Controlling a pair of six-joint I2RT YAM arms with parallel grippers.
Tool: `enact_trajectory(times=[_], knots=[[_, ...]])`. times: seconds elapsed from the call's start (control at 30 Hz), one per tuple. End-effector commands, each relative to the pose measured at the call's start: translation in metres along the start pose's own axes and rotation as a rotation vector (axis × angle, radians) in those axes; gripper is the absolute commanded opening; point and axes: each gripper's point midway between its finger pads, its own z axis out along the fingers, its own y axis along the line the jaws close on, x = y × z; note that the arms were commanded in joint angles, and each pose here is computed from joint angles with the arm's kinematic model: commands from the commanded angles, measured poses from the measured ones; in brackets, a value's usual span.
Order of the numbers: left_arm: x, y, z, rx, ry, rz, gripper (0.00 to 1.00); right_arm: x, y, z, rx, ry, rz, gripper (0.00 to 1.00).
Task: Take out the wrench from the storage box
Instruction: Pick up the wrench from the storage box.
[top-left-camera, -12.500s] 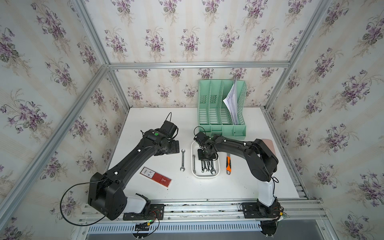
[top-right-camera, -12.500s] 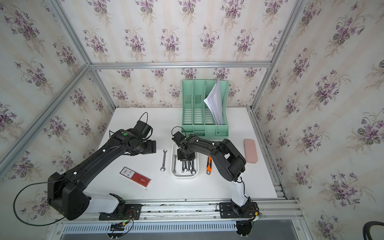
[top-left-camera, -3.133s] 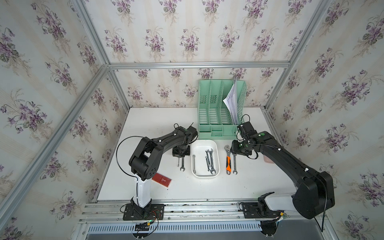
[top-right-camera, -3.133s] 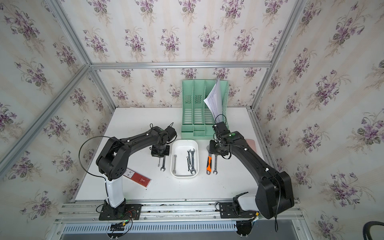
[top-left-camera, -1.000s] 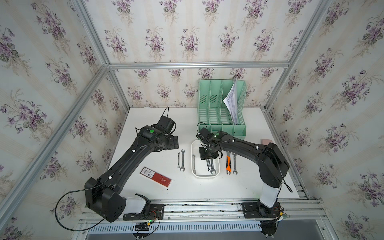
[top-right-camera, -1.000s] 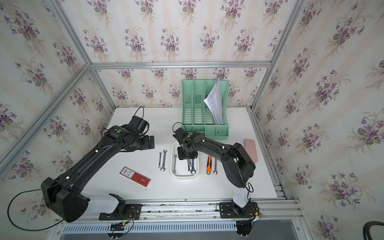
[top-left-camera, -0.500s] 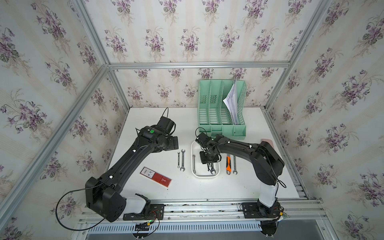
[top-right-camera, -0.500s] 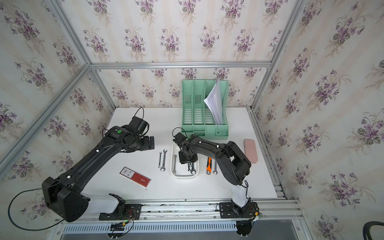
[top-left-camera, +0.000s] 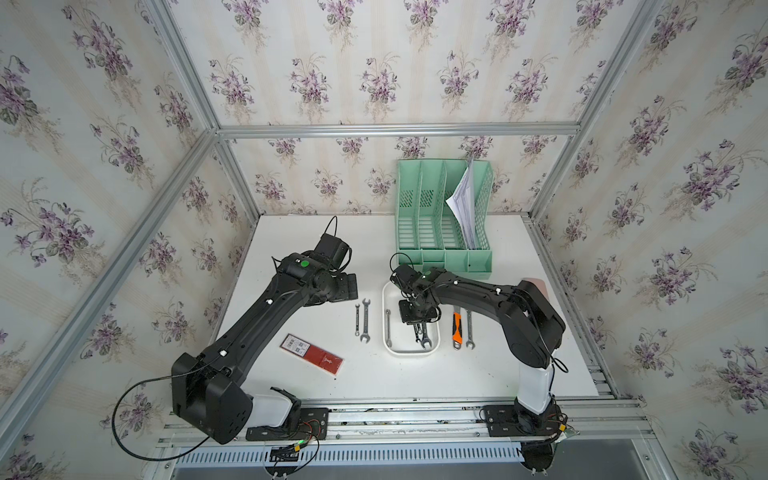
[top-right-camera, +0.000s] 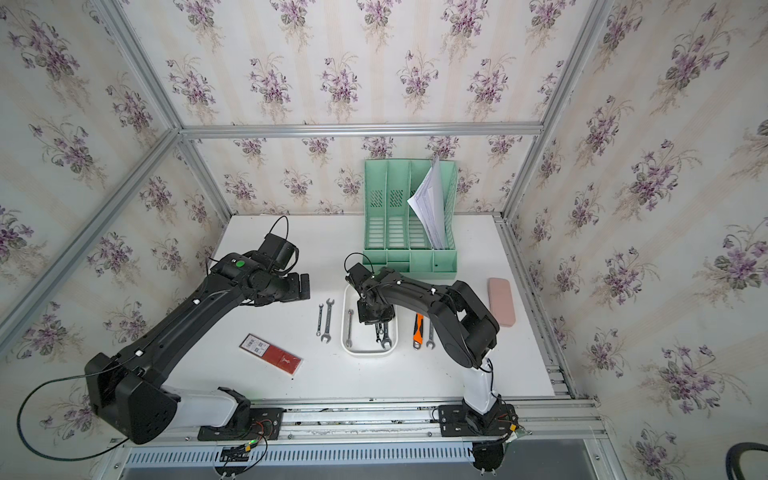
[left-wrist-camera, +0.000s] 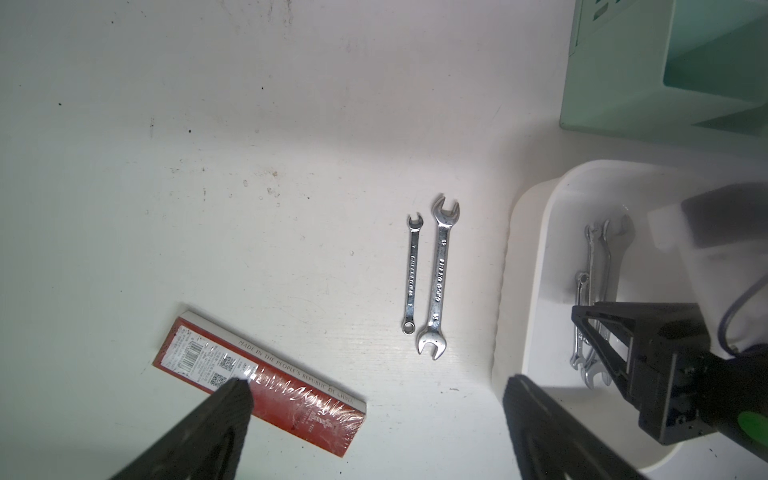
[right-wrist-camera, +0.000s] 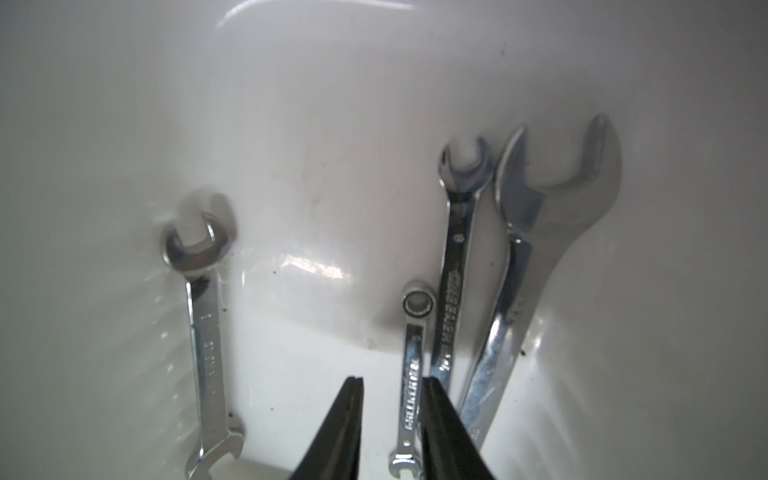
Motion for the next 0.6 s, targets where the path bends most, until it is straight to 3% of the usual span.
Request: enact_trajectory(times=[0.0,0.57], knots=[[0.0,-0.002,0.0,0.01,0.0,-0.005,0.99,-0.002,-0.007,0.0,0.029,-0.003,-0.006,0.28],[0.002,-0.001,0.005,0.008,0.011,-0.003,0.99,-0.008,-0.021,0.007,0.013,0.006,0.02,0.23]])
